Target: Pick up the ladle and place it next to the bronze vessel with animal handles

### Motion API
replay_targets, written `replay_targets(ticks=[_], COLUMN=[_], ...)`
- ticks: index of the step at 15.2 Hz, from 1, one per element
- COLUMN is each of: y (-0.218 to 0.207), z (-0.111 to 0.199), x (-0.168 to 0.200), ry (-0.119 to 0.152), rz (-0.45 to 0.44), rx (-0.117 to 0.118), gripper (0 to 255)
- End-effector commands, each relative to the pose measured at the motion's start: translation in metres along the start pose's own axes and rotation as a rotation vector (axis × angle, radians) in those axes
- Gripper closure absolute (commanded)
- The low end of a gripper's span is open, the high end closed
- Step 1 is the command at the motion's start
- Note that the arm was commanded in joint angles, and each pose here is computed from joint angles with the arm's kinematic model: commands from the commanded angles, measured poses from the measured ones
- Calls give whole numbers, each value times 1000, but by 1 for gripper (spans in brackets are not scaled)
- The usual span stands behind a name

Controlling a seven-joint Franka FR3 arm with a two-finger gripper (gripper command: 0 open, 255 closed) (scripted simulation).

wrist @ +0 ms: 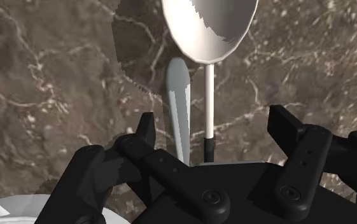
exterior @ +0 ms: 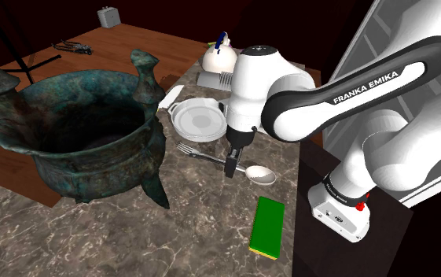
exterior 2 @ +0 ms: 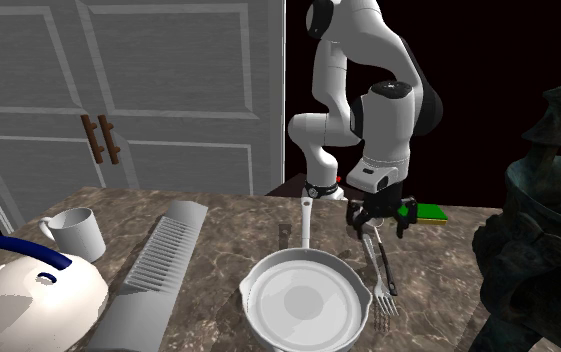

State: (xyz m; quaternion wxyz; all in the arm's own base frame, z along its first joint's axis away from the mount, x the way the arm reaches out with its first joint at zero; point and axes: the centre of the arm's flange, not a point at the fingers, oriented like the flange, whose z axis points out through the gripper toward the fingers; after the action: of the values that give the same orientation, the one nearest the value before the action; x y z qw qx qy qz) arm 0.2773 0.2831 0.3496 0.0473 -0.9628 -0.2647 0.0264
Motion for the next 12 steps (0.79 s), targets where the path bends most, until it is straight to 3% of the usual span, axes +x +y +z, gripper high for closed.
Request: replay_targets(ticks=[1,5,12], y=[0,0,0], z=[0,-50,-50], x=[0,0,0], ry=[0,0,0], rz=[0,0,0], rx=[0,0,0], gripper=[0,0,0])
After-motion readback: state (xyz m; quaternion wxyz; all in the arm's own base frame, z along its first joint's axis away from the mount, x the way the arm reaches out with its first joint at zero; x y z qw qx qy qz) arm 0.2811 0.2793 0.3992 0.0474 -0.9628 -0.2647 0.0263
